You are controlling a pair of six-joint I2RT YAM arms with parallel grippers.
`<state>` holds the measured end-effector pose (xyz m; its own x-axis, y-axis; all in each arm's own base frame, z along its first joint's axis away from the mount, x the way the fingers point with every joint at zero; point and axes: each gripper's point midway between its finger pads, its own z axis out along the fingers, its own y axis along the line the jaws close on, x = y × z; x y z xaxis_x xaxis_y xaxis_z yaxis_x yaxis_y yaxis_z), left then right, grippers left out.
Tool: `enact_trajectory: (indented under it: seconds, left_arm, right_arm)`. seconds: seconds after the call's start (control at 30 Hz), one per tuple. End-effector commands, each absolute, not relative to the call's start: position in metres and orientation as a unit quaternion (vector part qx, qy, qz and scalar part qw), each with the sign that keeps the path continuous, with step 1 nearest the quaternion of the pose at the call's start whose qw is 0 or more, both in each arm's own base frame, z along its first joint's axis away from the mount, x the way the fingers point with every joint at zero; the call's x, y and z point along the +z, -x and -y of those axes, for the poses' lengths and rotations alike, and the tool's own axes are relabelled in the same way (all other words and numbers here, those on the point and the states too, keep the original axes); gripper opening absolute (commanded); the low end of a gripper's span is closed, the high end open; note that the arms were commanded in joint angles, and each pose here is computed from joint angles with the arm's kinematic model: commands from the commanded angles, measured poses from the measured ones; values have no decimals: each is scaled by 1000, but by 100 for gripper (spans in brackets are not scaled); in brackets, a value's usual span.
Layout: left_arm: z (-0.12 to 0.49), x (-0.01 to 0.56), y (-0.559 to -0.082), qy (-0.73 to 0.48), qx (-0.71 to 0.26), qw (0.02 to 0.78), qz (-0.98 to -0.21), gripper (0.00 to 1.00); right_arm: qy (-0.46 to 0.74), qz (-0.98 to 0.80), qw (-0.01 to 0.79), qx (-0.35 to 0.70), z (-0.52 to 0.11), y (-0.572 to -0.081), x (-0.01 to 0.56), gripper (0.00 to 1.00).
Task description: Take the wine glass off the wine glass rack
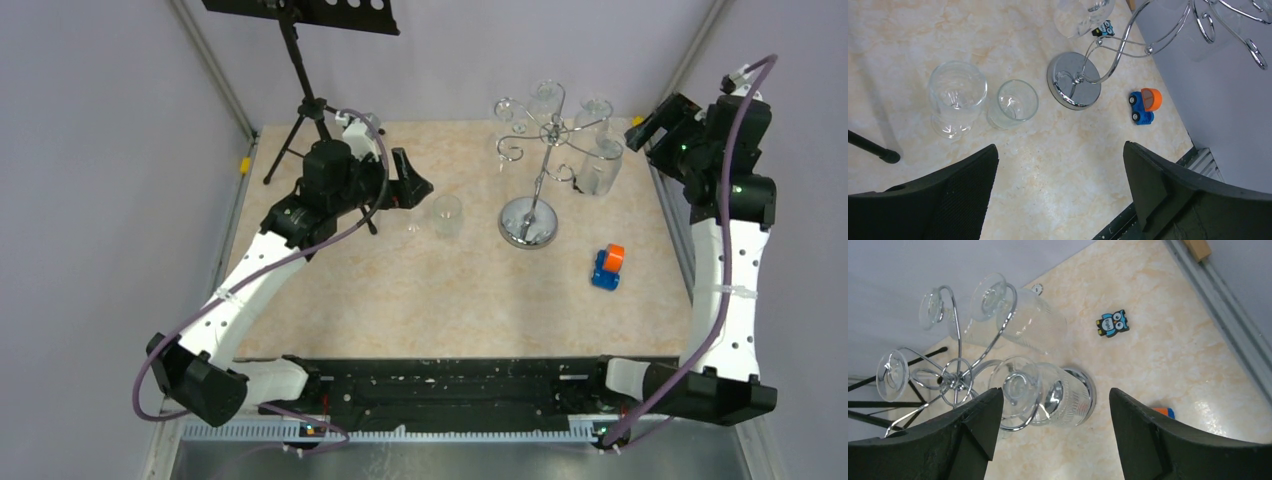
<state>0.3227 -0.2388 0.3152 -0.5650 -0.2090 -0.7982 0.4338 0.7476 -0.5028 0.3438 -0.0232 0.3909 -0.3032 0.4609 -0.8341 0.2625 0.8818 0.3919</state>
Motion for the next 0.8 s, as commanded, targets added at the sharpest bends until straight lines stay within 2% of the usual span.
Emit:
enact_trajectory:
  seconds: [0.0,0.13,0.27,0.53,0.77]
  left_arm:
    - [225,331,-314,-77,-335,498,-796,99]
    - [221,332,-309,-78,-335,502,-794,99]
    - [220,331,-307,-79,-333,502,-794,99]
    - [215,333,-305,-76,-326,509,-793,99]
    - [214,332,-305,-75,-325,507,-794,99]
  right_arm:
    - [-223,-783,543,206,14,-348,385,76]
    - [-241,-762,543,259,17,-352,374,68]
    - [-248,-748,542,291,13,-353,374,66]
    - [-277,-730,563,271,23,-350,378,65]
    - [-267,-732,544,310,13,-360,370,61]
